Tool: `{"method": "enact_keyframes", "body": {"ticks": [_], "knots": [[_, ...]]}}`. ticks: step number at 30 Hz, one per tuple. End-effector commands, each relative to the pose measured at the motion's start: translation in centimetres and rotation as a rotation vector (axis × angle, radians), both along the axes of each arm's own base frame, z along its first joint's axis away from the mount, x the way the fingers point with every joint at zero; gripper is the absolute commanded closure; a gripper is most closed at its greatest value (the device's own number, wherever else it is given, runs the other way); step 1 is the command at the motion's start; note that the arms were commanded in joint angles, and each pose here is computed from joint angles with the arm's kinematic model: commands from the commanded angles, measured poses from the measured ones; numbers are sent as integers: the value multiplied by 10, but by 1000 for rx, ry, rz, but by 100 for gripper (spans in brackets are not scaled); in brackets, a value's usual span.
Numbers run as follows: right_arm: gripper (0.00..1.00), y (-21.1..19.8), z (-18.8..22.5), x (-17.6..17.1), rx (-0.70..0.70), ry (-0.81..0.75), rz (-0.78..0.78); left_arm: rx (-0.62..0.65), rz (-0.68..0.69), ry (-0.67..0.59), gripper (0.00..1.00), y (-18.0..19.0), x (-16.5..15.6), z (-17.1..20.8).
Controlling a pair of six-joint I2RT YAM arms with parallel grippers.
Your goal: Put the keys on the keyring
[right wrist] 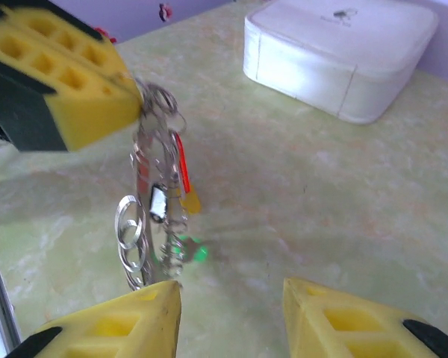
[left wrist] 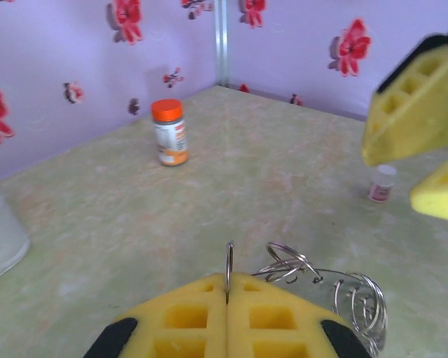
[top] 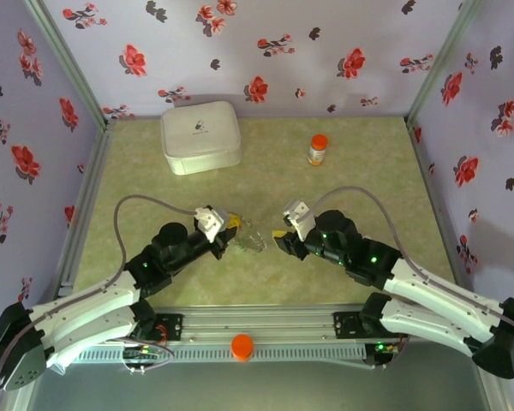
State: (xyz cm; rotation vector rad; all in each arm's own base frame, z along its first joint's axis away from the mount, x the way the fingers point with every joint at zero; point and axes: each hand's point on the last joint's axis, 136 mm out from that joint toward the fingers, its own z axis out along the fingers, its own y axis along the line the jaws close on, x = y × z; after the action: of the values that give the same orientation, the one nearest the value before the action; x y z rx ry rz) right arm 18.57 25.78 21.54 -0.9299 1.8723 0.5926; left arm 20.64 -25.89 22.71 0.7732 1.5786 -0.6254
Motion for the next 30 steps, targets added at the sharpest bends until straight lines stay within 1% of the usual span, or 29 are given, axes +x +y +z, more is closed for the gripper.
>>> {"method": "enact_keyframes", "body": {"ticks": [1, 5, 7, 10, 13, 16, 19, 22, 27, 28, 30], "knots": [[60, 1, -6, 8, 2, 59, -63, -59, 150, -38, 100, 23, 14, 30], [64, 11, -23, 13, -38, 105, -60, -45, 268, -45, 100, 48, 21, 32], [65, 18, -32, 12, -59, 125, -32, -45, 335, -53, 100, 62, 25, 34], [64, 34, -43, 8, -76, 141, 36, -62, 404, -54, 100, 79, 27, 40], [63, 50, -53, 11, -79, 138, 67, -90, 514, -42, 100, 103, 33, 46], [62, 69, -66, 19, -88, 150, 74, -98, 648, -28, 100, 132, 39, 47], [61, 86, -82, 32, -101, 175, 43, -100, 759, -13, 100, 157, 41, 46], [60, 102, -103, 39, -165, 186, 70, -98, 863, -15, 100, 179, 40, 49], [57, 132, -129, 52, -263, 200, 126, -90, 984, -20, 100, 205, 37, 49], [56, 138, -134, 55, -274, 211, 127, -89, 1002, -19, 100, 209, 36, 48], [56, 146, -140, 66, -291, 240, 78, -88, 1024, -17, 100, 215, 35, 47]]}}
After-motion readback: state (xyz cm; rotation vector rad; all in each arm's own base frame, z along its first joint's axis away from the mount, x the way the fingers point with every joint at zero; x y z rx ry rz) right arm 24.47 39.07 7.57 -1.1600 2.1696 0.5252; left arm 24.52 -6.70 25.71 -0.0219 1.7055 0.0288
